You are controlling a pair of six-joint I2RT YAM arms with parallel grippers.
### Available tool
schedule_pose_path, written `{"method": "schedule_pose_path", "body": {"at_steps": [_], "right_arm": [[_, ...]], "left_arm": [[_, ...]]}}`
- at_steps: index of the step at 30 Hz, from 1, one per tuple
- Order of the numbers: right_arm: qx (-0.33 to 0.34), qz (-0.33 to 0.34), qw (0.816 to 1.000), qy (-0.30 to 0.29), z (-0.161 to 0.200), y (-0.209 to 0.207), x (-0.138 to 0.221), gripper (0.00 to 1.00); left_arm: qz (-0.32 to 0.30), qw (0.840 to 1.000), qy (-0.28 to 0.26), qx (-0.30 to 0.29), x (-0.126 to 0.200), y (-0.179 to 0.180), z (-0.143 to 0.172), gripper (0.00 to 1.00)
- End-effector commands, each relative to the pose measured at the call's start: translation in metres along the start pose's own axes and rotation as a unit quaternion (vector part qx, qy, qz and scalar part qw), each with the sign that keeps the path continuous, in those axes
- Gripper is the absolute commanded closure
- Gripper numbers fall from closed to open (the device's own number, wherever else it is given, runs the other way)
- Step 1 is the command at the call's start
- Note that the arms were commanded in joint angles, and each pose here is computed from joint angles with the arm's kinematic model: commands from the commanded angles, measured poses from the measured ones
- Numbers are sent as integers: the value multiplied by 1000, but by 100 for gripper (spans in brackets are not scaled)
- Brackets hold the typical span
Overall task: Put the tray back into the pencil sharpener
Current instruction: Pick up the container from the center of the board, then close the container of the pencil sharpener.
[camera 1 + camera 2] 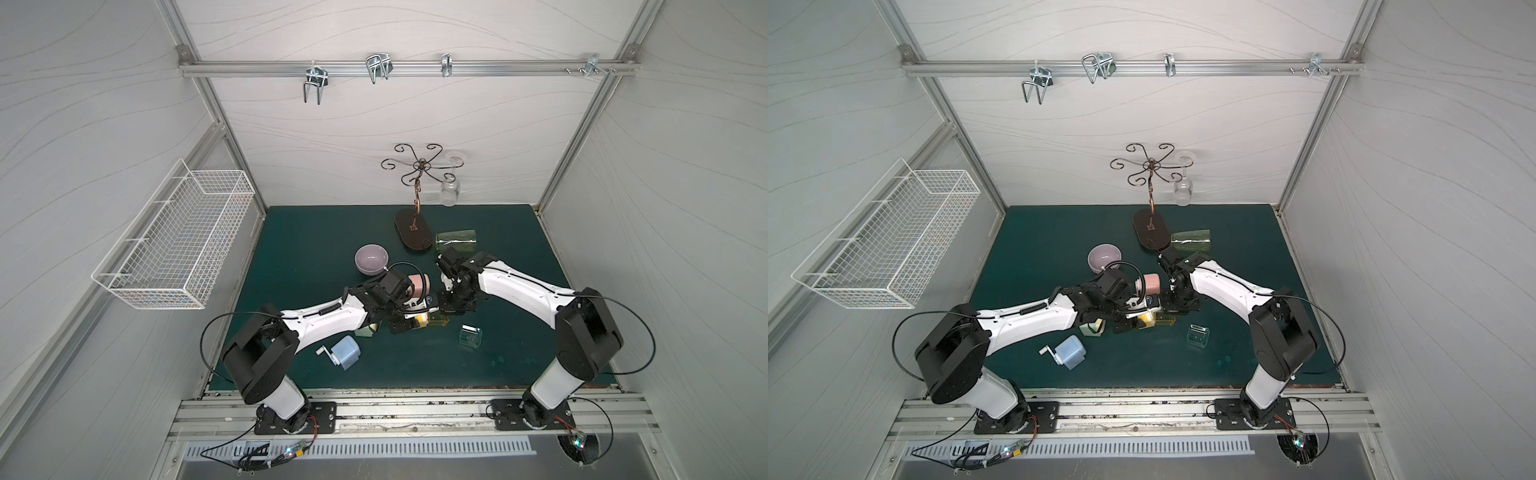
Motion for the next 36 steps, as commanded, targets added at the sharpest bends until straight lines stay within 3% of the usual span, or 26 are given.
{"method": "schedule_pose_path", "body": {"at_steps": [1,15,29,36], "right_arm": [[19,-18,1000,16,1,10,-10,100],[45,-43,998,29,-1,17,-49,95],[15,-121,993,-11,-5,16,-27,53],[-20,-182,983,-29,-6,10,-8,43]], "left_arm": [[-8,999,-32,-13,2,5,-28,87],[0,1000,-24,3,-12,2,-27,87],[6,1000,30,-5,-22,1,-4,87],[13,998,63,-5,-22,-1,7,88]]}}
Point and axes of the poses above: each gripper's point midway between its finger pads, its own x axis back along the fingers, its own y axis along the line the jaws close on, z = x × y, the point moved 1 cm from there along x, back along the fingers, and after that the axes turned 11 degrees about x, right-handed, at the moved point
